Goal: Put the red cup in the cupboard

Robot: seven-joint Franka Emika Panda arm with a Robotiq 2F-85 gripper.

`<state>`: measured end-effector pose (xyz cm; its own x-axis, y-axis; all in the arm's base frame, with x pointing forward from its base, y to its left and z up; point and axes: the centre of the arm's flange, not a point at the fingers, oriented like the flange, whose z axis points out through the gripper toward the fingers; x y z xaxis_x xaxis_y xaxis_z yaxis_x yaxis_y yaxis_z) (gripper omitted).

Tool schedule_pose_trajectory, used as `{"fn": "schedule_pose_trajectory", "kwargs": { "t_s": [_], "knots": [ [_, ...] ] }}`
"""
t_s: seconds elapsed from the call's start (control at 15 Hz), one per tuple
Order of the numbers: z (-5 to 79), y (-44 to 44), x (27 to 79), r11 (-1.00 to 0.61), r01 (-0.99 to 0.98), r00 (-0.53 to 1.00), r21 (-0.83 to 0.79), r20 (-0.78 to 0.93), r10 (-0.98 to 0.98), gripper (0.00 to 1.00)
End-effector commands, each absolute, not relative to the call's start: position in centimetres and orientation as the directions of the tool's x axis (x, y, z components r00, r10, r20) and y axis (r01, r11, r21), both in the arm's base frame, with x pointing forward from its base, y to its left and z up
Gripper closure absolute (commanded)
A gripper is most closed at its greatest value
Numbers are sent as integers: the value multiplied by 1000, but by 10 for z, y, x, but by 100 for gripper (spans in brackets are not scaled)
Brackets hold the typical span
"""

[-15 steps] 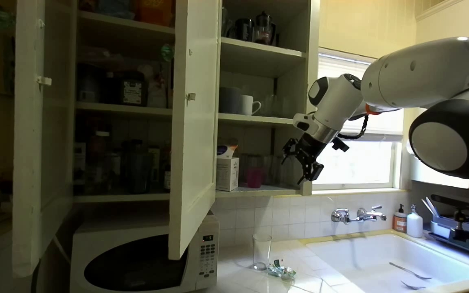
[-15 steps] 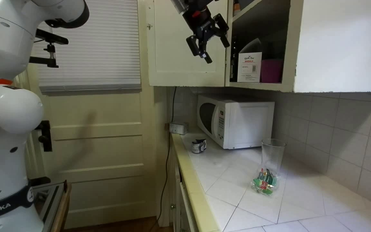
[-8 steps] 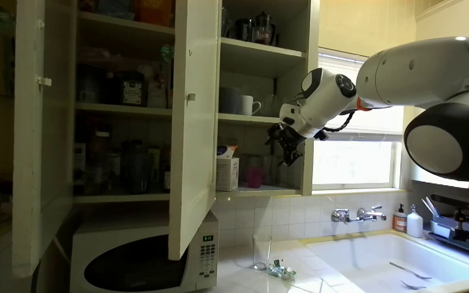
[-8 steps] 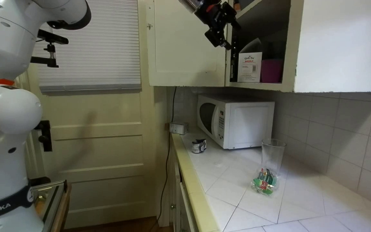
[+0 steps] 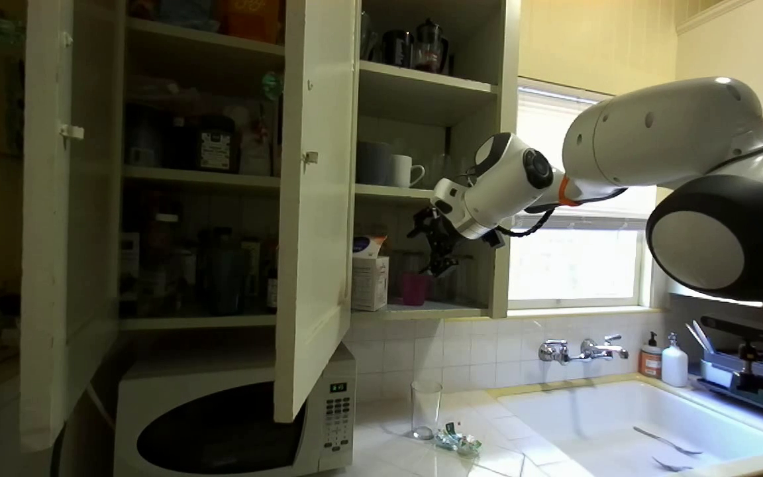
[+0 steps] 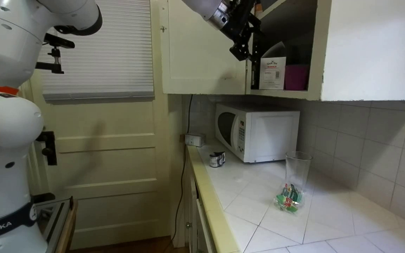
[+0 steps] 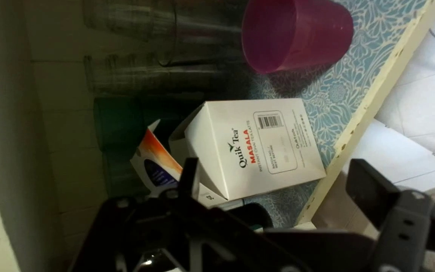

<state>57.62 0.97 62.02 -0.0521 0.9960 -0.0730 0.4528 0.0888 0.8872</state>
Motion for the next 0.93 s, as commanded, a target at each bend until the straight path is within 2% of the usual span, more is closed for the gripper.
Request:
{"fn": "schedule_pose_trajectory", "kwargs": {
  "t_s": [0.0, 0.87],
  "knots": [
    [614, 6, 600, 45, 460, -49, 887, -26, 998, 0],
    [611, 32, 654, -67, 488, 29, 870, 61, 998, 0]
  ]
}}
